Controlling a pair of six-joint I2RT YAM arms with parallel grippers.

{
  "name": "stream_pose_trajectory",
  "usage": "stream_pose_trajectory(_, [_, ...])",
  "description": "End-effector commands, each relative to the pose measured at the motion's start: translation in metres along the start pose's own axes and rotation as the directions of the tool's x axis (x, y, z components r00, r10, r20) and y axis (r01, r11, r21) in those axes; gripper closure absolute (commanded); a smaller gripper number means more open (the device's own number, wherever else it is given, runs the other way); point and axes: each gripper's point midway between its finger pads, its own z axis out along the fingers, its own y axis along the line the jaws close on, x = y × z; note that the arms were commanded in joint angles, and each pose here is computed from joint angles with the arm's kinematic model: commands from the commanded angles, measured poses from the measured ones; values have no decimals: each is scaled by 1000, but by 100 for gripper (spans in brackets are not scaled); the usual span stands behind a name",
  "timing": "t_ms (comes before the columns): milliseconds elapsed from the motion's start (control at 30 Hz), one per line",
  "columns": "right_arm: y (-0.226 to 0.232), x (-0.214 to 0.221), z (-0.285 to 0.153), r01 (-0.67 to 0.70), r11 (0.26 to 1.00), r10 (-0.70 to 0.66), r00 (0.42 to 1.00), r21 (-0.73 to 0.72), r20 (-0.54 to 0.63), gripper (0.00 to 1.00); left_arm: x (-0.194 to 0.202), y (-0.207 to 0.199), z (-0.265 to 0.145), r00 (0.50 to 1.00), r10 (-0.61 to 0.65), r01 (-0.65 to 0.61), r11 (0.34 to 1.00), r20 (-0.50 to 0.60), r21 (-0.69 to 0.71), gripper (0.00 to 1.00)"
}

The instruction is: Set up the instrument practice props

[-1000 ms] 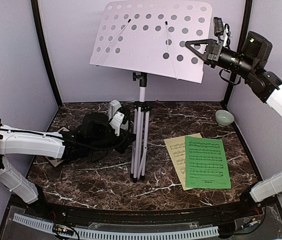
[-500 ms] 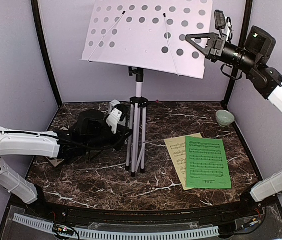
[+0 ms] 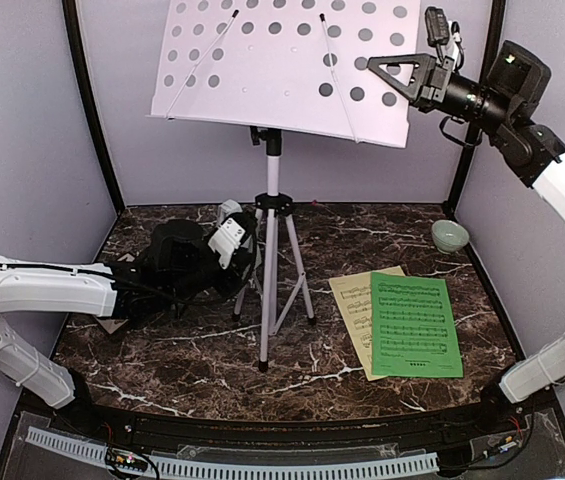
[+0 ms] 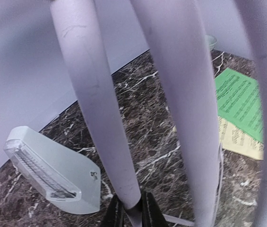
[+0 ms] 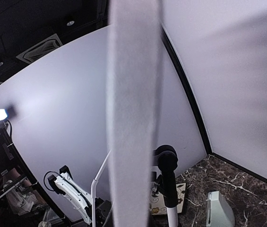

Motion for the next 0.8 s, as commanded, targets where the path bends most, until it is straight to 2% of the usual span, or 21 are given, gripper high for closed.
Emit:
stream_pose_trajectory(0, [109, -89, -36, 336, 927, -273, 909, -169, 315, 100, -5, 13, -5, 982, 190, -188, 981, 22, -53, 100])
stream_pose_trajectory(200, [106, -81, -33, 338, 924, -282, 917, -177, 282, 100, -4, 32, -6, 969, 246, -243, 964, 19, -108, 100])
stream_pose_trajectory(433, [96, -50, -32, 356, 912, -307, 922, -203, 237, 100, 2, 53, -1, 950, 313, -309, 933, -8, -187, 100])
stream_pose_trajectory(600, [99, -32, -24, 384, 889, -342, 919, -249, 195, 100, 3, 81, -9, 955, 298, -290, 918, -11, -270, 100])
stream_pose_trajectory(767, [99, -19, -14, 414, 869, -387, 910, -271, 149, 100, 10, 86, -7, 954, 299, -295, 913, -31, -280, 97])
